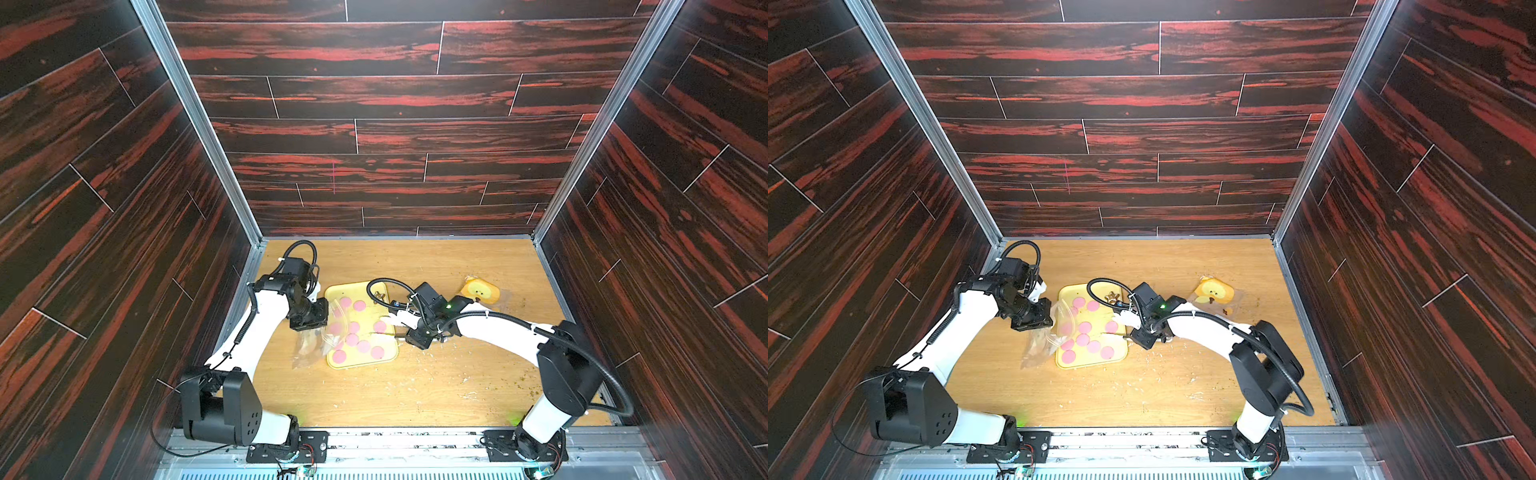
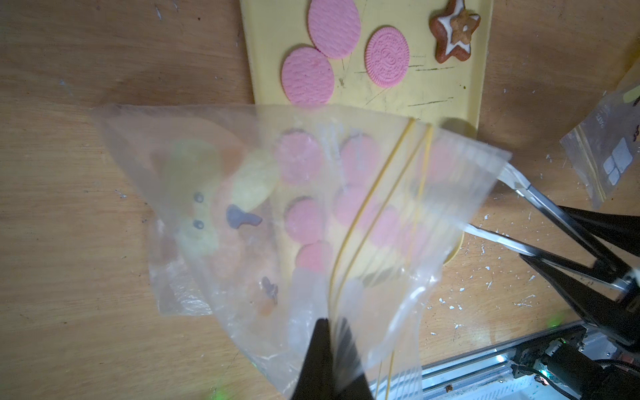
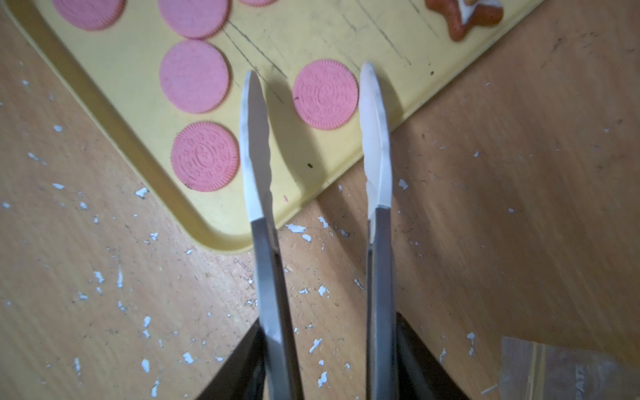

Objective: Put the cookies into a resealable bag to prevent moisture
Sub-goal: Pick up the cookie from the tray.

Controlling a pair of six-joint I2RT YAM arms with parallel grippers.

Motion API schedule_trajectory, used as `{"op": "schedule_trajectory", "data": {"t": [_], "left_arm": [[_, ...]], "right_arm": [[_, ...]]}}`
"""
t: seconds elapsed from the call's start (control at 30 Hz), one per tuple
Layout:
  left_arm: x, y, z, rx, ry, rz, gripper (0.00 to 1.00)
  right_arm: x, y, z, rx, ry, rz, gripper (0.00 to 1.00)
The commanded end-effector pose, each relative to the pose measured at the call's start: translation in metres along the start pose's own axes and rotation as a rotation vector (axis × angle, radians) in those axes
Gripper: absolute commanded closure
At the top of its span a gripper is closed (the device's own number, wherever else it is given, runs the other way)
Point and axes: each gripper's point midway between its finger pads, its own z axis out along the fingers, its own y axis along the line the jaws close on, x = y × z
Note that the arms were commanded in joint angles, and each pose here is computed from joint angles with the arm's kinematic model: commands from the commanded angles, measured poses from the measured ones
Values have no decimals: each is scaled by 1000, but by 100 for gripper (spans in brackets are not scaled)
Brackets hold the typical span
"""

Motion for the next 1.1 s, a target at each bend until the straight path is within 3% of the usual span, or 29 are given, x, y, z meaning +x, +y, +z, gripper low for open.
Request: {"op": "schedule_trajectory", "data": {"t": [0.0, 0.6, 1.07], "left_arm": [[2, -4, -11, 14, -11, 25, 100], [5, -3, -12, 14, -12, 28, 100], [3, -3, -12, 11, -16, 32, 100]], "right_arm": [[-6, 1, 2, -25, 13, -20, 46], [-4, -7, 5, 4, 75, -10, 54], [-22, -7, -24, 5, -48, 12, 57]]}}
